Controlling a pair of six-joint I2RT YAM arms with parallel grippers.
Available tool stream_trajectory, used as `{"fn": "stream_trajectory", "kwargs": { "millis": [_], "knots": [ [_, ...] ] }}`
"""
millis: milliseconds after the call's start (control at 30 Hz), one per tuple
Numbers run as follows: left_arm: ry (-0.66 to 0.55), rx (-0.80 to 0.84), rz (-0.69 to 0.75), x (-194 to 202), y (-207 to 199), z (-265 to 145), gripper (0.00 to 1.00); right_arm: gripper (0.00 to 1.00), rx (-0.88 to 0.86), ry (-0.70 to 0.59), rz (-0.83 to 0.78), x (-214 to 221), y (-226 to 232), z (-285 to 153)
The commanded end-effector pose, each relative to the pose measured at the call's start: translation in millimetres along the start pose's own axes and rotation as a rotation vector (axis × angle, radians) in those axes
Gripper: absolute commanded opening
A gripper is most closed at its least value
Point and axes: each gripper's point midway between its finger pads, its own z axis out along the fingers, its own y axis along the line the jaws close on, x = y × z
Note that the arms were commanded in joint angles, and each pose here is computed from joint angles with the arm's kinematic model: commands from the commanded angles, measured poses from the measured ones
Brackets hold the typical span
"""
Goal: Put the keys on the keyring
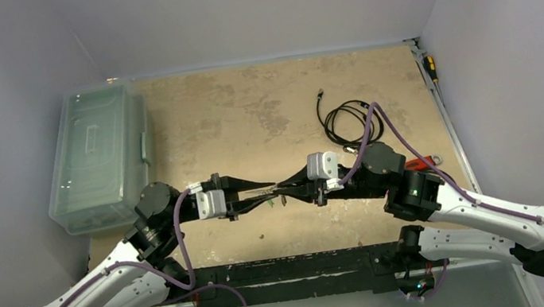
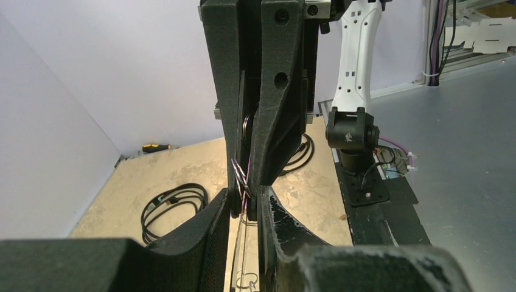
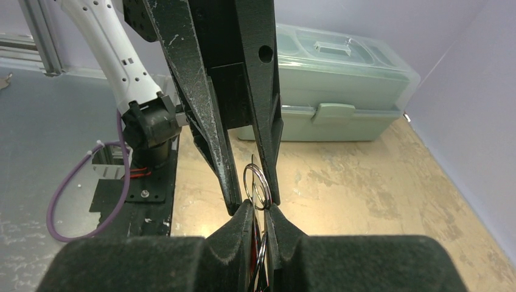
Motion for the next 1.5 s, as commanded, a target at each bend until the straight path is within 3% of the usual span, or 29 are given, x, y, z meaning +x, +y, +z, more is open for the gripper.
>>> {"fn": "stream_trajectory", "kwargs": {
  "millis": [0, 300, 833, 1033, 1467],
  "knots": [
    [-0.029, -0.005, -0.011, -7.8, 0.5, 1.0, 0.24, 0.00, -0.018, -0.117, -0.026, -33.9, 0.9, 0.8],
    [-0.057, -0.036, -0.043, -21.0, 3.3, -1.9, 0.30, 0.00, 0.001, -0.117, -0.031, -34.1, -2.0, -1.1],
    [-0.061, -0.076, -0.053, -22.8, 9.0, -3.3, 0.15, 0.00, -0.007, -0.125, -0.030, -35.9, -0.6, -1.2],
    [-0.043, -0.091, -0.066, -14.9, 14.2, 0.6, 0.01, 0.00, -0.024, -0.125, -0.031, -36.5, 1.8, 0.1],
    [-0.070, -0.119, -0.045, -8.8, 16.9, -1.1, 0.00, 0.01, -0.018, -0.108, -0.003, -32.5, -1.1, 9.0]
  ]
}}
